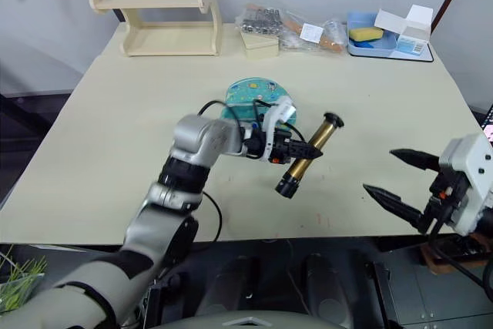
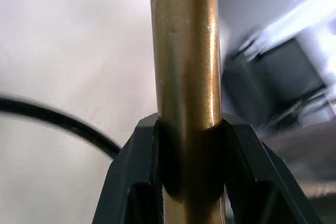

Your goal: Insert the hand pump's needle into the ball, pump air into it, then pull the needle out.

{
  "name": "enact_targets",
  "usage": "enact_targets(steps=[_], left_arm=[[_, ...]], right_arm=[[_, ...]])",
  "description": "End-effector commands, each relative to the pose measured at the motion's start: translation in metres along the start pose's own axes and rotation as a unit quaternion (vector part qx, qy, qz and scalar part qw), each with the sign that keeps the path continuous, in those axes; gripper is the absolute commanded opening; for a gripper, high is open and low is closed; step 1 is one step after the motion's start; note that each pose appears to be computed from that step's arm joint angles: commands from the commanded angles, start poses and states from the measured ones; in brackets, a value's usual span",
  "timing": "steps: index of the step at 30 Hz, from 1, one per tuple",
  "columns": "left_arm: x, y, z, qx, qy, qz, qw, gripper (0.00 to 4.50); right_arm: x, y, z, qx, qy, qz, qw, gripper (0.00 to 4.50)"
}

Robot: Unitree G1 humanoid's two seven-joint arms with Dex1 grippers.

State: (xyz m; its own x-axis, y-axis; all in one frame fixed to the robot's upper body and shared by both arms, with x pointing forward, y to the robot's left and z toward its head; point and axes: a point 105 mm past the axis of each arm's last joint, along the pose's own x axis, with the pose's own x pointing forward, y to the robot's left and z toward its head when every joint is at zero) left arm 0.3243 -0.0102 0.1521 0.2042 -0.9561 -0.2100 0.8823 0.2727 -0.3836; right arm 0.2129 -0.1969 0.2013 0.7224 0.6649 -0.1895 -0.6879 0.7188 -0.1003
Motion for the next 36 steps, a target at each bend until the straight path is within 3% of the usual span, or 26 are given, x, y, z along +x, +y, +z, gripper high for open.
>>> enact_targets(steps=[1, 6, 9, 13, 16, 23, 36], left_arm=[[-0.008, -0.013, 0.015, 0.138, -0.065, 0.015, 0.988, 1.02], [-0.019, -0.017, 0.007, 0.255, -0.176, 0.002, 0.951, 1.02], [-0.018, -0.017, -0.002, 0.234, -0.192, -0.029, 0.953, 1.02], [-0.017, -0.021, -0.015, 0.264, -0.236, -0.062, 0.933, 1.02], [-0.017, -0.017, -0.015, 0.262, -0.259, -0.062, 0.928, 1.02], [-0.015, -0.014, -0.018, 0.273, -0.281, -0.061, 0.918, 1.02], [-0.017, -0.014, -0.017, 0.268, -0.290, -0.057, 0.917, 1.02]], right_arm=[[0.010, 0.003, 0.009, 0.026, -0.028, -0.010, 0.999, 4.50], [0.034, 0.009, 0.023, 0.065, -0.081, -0.014, 0.994, 4.50], [0.045, 0.012, 0.025, 0.078, -0.086, -0.014, 0.993, 4.50], [0.082, 0.021, 0.039, 0.105, -0.127, 0.009, 0.986, 4.50], [0.094, 0.022, 0.050, 0.112, -0.153, 0.008, 0.982, 4.50], [0.112, 0.028, 0.061, 0.113, -0.171, 0.020, 0.979, 4.50], [0.114, 0.033, 0.058, 0.105, -0.162, 0.040, 0.980, 4.50]])
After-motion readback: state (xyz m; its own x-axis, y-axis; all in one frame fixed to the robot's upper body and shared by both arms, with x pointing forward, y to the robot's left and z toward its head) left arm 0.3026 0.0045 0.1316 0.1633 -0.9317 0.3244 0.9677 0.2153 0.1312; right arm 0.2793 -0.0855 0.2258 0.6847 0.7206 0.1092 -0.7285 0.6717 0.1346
